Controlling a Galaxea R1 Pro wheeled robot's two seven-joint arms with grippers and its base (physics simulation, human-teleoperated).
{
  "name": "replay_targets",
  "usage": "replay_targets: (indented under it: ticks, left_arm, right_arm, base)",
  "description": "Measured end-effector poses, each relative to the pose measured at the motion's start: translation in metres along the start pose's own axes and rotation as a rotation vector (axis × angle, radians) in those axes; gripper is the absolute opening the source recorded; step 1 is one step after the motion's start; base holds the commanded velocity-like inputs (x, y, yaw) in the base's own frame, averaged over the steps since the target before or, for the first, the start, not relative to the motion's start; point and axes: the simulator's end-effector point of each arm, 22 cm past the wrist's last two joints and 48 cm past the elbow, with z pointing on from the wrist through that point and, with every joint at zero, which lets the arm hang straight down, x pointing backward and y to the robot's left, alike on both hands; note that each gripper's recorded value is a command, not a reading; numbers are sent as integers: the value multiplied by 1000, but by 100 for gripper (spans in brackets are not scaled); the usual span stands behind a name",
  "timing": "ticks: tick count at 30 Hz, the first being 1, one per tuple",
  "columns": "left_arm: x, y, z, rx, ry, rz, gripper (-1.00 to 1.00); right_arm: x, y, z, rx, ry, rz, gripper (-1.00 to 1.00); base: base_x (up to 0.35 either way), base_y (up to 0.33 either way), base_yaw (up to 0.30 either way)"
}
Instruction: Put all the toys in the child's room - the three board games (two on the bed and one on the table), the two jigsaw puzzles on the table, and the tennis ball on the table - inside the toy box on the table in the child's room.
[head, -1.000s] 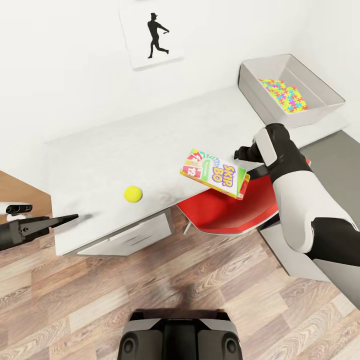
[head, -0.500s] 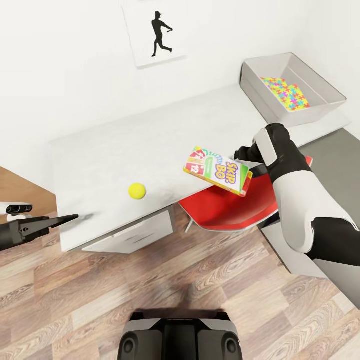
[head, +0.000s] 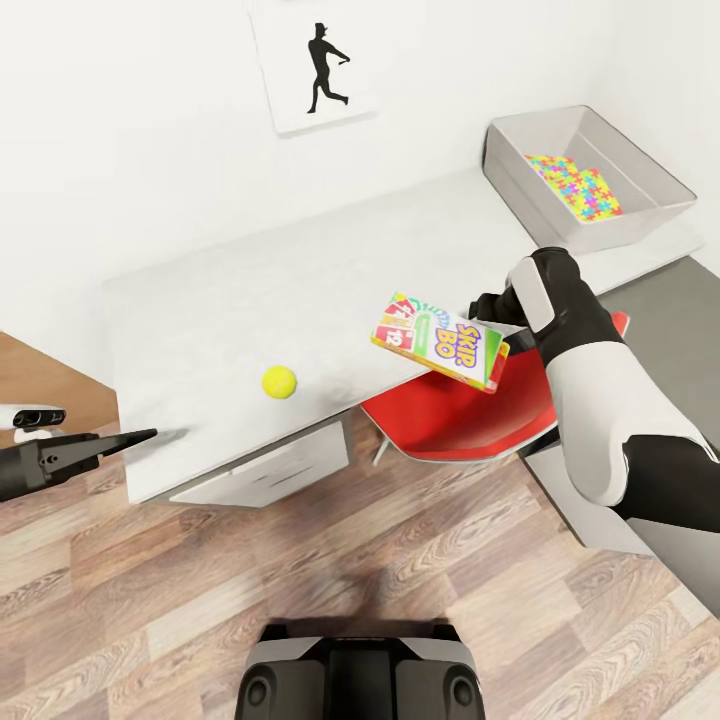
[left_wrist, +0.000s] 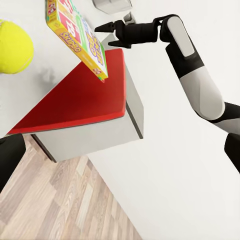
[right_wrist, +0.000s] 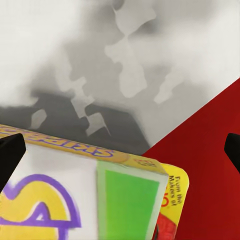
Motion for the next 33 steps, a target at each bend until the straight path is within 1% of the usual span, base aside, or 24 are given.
replay_targets:
  ticks: [6,18,33]
  left_arm:
    - [0,0,0,0,0,1,100]
    - [0,0,0,1,-1,1,100]
    - [0,0,1,1,2,0,100]
  right_arm:
    - [1,-5,1,3,1,7,100]
    - [-4,-33,4,12,-7,34,100]
    - [-2,-37,7,13,-8,43,100]
  base:
    - [0,2,0]
    - [0,0,0]
    - [0,0,0]
